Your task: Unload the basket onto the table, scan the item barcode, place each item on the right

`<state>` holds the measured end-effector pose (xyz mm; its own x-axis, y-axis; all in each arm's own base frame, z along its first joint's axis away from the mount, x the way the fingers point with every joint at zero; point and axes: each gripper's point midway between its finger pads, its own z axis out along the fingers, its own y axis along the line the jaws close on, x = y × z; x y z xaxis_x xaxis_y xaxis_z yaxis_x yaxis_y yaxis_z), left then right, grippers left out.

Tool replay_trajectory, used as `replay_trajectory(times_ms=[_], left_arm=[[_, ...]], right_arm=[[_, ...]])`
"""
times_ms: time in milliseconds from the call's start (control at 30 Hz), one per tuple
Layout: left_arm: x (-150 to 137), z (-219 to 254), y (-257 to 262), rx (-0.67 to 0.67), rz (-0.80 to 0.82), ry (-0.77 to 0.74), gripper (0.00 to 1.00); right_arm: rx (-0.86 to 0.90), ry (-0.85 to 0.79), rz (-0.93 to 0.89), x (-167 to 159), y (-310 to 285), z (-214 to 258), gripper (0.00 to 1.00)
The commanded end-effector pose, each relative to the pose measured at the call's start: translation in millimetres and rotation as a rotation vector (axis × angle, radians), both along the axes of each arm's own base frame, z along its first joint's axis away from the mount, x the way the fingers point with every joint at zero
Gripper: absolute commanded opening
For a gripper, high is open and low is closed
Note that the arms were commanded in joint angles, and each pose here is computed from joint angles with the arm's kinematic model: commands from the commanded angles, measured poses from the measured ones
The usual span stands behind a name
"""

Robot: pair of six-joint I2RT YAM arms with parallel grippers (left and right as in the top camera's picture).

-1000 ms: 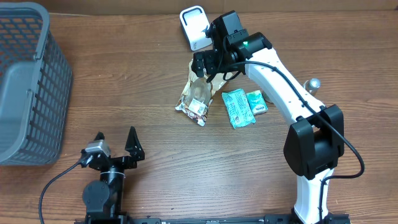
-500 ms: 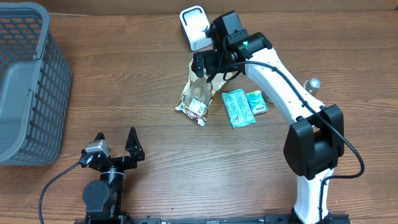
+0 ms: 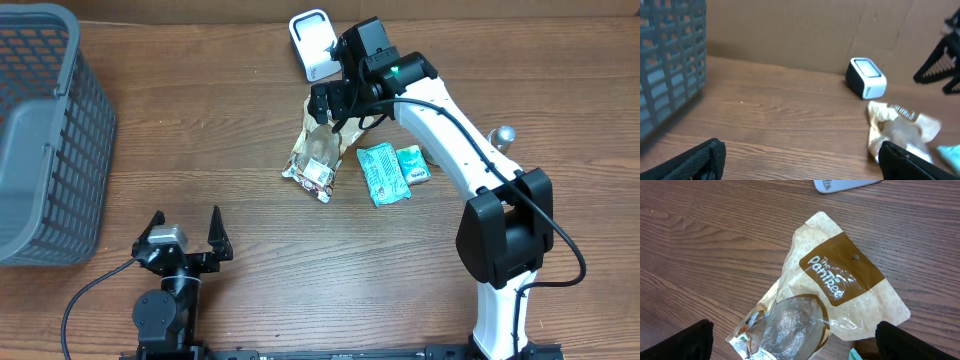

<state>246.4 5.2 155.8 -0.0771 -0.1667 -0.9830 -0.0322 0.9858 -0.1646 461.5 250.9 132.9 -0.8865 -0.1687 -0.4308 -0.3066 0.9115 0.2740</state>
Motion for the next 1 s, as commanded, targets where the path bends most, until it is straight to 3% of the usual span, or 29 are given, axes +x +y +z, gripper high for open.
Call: replay_trajectory(times_ms=[0, 967], left_arm=[[-0.3, 0.3, -4.0, 0.204, -0.036, -0.003, 1.00], [-0.2, 0.8, -3.6, 0.183, -0.032, -0.006, 0.99]], right_arm=[[0.003, -0.021, 0.002, 2.5, 1.3, 6.1, 1.00], [0.003, -0.021, 0.002, 2.5, 1.3, 6.1, 1.00]])
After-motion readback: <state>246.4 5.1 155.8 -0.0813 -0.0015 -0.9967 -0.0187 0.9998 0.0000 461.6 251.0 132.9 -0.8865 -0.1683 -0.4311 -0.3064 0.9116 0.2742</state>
